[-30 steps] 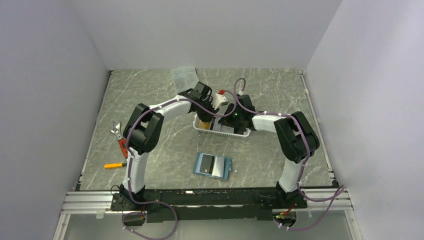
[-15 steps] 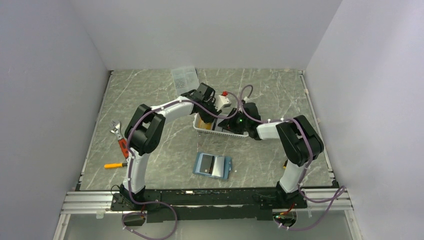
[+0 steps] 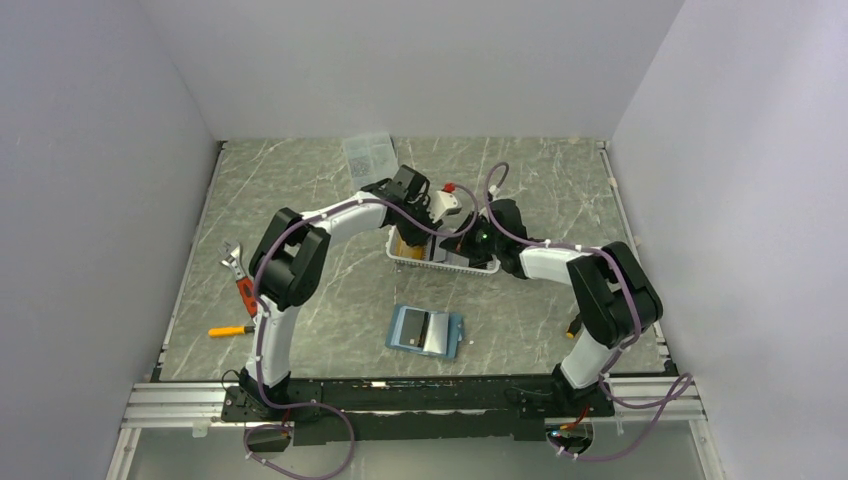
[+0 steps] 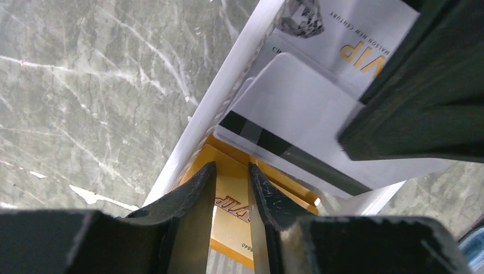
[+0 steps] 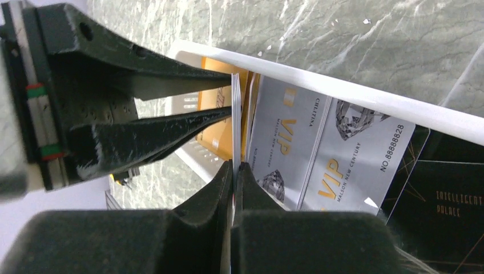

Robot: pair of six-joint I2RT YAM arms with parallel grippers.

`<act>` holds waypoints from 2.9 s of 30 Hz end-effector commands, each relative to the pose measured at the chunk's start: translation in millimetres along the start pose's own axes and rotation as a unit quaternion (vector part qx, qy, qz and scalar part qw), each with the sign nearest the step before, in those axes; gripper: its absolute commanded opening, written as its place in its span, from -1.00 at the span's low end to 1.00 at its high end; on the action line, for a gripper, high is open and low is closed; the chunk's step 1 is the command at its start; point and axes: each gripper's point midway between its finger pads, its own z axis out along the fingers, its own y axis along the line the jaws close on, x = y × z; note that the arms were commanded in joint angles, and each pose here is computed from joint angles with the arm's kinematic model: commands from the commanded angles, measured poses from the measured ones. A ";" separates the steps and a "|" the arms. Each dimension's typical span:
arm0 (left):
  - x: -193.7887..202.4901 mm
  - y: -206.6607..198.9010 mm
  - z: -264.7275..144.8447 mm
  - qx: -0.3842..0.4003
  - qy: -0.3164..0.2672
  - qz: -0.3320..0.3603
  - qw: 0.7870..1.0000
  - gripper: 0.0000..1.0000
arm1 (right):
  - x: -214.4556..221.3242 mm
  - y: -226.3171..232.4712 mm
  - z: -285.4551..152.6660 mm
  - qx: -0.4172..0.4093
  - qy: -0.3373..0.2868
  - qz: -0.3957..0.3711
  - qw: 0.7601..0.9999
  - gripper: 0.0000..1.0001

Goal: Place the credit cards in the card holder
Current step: Pick up the credit card from the storage box, then place the credit card in the storage box.

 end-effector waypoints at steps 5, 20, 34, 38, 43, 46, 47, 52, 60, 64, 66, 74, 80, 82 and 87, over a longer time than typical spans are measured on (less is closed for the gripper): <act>16.5 21.5 -27.5 -0.010 0.025 -0.022 0.999 -0.33 | -17.2 23.0 -14.7 -0.014 -0.022 -0.057 0.998 -1.00; -75.9 -31.5 -121.2 0.197 -0.155 -0.156 0.955 -0.10 | -33.9 66.8 -57.2 -0.152 -0.053 -0.072 0.984 -1.00; -79.2 -59.6 -113.9 0.307 -0.190 -0.221 0.906 0.34 | -30.7 89.2 -82.9 -0.226 -0.055 -0.070 0.970 -1.00; -88.0 -69.9 -130.2 0.362 -0.221 -0.225 0.877 0.28 | -32.2 91.9 -80.9 -0.239 -0.056 -0.065 0.967 -1.00; -93.1 -75.8 -145.1 0.381 -0.246 -0.208 0.867 -0.06 | -28.7 79.6 -74.0 -0.214 -0.051 -0.060 0.974 -1.00; -93.1 -75.5 -149.8 0.387 -0.251 -0.207 0.863 -0.17 | -24.8 70.0 -71.9 -0.192 -0.046 -0.068 0.978 -1.00; -92.9 -75.3 -151.0 0.388 -0.251 -0.205 0.862 -0.19 | -24.4 68.6 -72.2 -0.188 -0.045 -0.070 0.979 -1.00; -91.2 -78.6 -153.5 0.397 -0.249 -0.205 0.859 -0.36 | -23.4 72.1 -69.7 -0.200 -0.035 -0.063 0.977 -0.84; -89.1 -84.2 -157.4 0.409 -0.252 -0.194 0.855 -0.44 | -33.7 91.0 -68.8 -0.248 -0.049 -0.047 0.966 -0.42; -89.1 -85.6 -158.7 0.422 -0.251 -0.198 0.848 -0.47 | -32.1 95.7 -70.6 -0.268 -0.051 -0.040 0.961 -0.40; -89.0 -86.9 -159.5 0.429 -0.251 -0.199 0.845 -0.47 | -30.2 98.9 -73.1 -0.284 -0.048 -0.029 0.957 -0.40; -91.1 -87.6 -165.2 0.439 -0.257 -0.203 0.837 -0.72 | -21.1 100.5 -80.2 -0.314 -0.043 -0.012 0.948 -0.38; -95.3 -86.9 -172.8 0.440 -0.262 -0.198 0.836 -0.74 | -21.4 98.0 -80.0 -0.302 -0.045 -0.016 0.952 -0.47; -94.3 -85.5 -171.3 0.435 -0.258 -0.199 0.840 -0.75 | -21.4 96.0 -80.4 -0.293 -0.048 -0.020 0.955 -0.53; -88.7 -80.8 -171.7 0.429 -0.246 -0.206 0.845 -0.77 | -20.3 83.7 -79.1 -0.254 -0.047 -0.034 0.965 -0.57</act>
